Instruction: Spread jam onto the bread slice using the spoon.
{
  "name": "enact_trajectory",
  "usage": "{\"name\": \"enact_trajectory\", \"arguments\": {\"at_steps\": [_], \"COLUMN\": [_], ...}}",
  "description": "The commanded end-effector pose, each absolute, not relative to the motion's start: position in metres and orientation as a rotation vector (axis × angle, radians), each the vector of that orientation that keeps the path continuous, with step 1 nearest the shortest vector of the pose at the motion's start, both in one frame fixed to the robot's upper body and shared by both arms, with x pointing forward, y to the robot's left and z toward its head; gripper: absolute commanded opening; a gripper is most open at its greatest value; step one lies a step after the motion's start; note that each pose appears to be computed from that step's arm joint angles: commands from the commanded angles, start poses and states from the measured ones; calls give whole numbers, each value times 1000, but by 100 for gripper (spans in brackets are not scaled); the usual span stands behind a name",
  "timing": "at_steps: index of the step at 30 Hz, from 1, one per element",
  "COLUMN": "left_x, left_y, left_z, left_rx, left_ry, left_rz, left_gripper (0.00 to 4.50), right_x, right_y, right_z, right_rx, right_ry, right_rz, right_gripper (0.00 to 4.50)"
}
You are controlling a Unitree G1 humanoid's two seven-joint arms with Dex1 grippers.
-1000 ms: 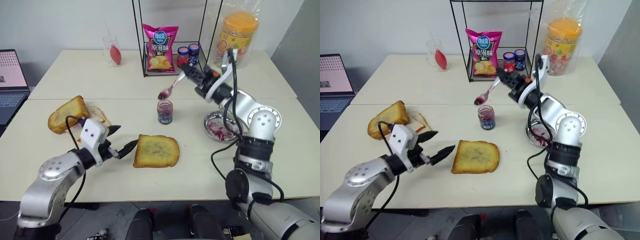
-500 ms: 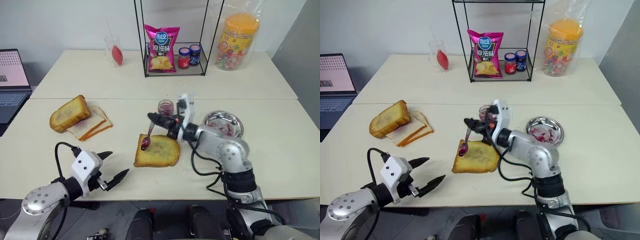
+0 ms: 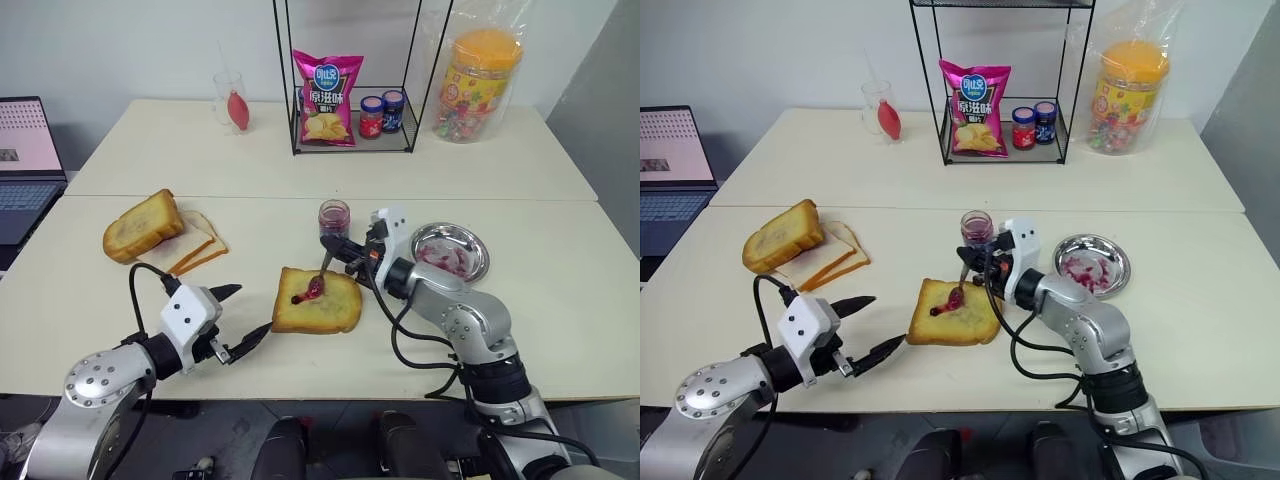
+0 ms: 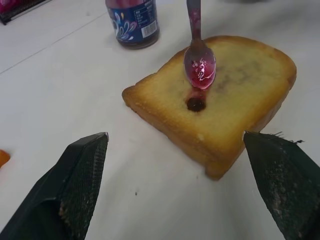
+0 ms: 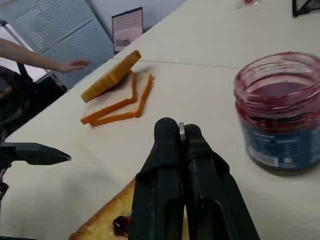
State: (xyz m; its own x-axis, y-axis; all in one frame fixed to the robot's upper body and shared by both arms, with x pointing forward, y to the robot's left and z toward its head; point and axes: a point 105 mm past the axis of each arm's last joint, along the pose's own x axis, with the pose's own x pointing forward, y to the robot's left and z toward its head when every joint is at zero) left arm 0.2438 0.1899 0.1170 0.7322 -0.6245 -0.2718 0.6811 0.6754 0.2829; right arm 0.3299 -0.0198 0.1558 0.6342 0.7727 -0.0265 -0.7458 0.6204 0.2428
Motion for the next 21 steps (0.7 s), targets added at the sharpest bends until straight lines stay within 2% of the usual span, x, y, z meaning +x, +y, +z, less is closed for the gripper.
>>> {"name": "enact_trajectory", "arguments": {"at_steps": [1, 9, 16, 21], "left_x": [244, 243, 242, 240], "left_y": [183, 188, 199, 207], "left_z": [123, 124, 127, 130], "left_rx": [402, 382, 365, 342], "left_ry": [130, 131, 133, 142], "left_rz": [-767, -754, -715, -695], "left_gripper": [450, 450, 450, 450], "right_x": [334, 308, 308, 310], "right_y": [-47, -38, -9, 19], "right_z": [171, 191, 187, 171], "right_rx": [190, 470, 586, 667], "right_ry": [70, 128, 190, 270], "right_rz": [776, 891, 919, 932], "right_gripper": [4, 4, 4, 4]}}
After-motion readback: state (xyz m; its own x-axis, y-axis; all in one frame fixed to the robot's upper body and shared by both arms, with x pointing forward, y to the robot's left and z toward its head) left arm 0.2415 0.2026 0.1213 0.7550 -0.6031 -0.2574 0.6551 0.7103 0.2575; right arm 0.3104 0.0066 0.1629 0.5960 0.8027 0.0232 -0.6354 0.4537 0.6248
